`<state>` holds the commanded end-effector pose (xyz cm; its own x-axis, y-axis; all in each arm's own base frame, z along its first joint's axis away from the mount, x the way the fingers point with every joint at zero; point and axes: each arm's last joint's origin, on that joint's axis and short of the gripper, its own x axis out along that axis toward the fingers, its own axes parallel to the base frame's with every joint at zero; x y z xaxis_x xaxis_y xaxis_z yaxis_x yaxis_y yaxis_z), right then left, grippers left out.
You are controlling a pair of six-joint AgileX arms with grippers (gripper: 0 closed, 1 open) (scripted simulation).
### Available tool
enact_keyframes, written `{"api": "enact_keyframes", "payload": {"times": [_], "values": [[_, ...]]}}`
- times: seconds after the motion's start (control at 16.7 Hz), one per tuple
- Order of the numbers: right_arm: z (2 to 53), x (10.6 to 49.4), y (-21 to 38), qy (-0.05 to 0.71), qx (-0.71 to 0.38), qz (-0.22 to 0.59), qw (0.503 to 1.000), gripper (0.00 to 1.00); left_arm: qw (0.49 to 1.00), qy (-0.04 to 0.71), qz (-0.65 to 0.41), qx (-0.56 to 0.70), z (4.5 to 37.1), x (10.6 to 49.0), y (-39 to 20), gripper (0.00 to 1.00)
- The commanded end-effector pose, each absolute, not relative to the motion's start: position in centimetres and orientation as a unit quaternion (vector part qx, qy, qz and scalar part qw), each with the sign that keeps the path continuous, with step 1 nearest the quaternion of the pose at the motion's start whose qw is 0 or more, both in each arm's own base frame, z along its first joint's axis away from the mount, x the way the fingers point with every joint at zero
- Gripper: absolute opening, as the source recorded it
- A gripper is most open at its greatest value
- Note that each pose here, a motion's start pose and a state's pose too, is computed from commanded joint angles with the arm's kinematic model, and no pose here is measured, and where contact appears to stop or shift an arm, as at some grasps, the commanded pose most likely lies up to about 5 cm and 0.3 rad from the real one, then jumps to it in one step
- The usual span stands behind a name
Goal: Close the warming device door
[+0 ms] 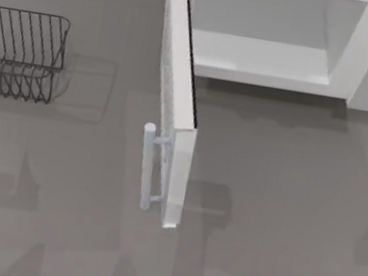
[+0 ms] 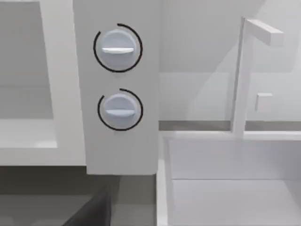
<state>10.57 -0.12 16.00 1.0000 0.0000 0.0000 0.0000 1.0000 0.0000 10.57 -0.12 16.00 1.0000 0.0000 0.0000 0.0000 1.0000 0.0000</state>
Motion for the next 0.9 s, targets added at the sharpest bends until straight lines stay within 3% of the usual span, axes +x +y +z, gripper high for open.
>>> {"api": "enact_keyframes", "payload": {"times": [0.42, 0.66, 0.9], "values": [[16.0, 10.6, -0.1, 0.000, 0.000, 0.000, 1.000, 1.00, 0.997, 0.055, -0.038, 0.046, 17.7, 10.9, -0.6, 1.00], [16.0, 10.6, -0.1, 0.000, 0.000, 0.000, 1.000, 1.00, 0.974, 0.147, -0.109, 0.132, 21.0, 12.1, -1.5, 1.00], [16.0, 10.6, -0.1, 0.000, 0.000, 0.000, 1.000, 1.00, 0.913, 0.268, -0.213, 0.223, 23.8, 15.3, -3.0, 1.00]]}}
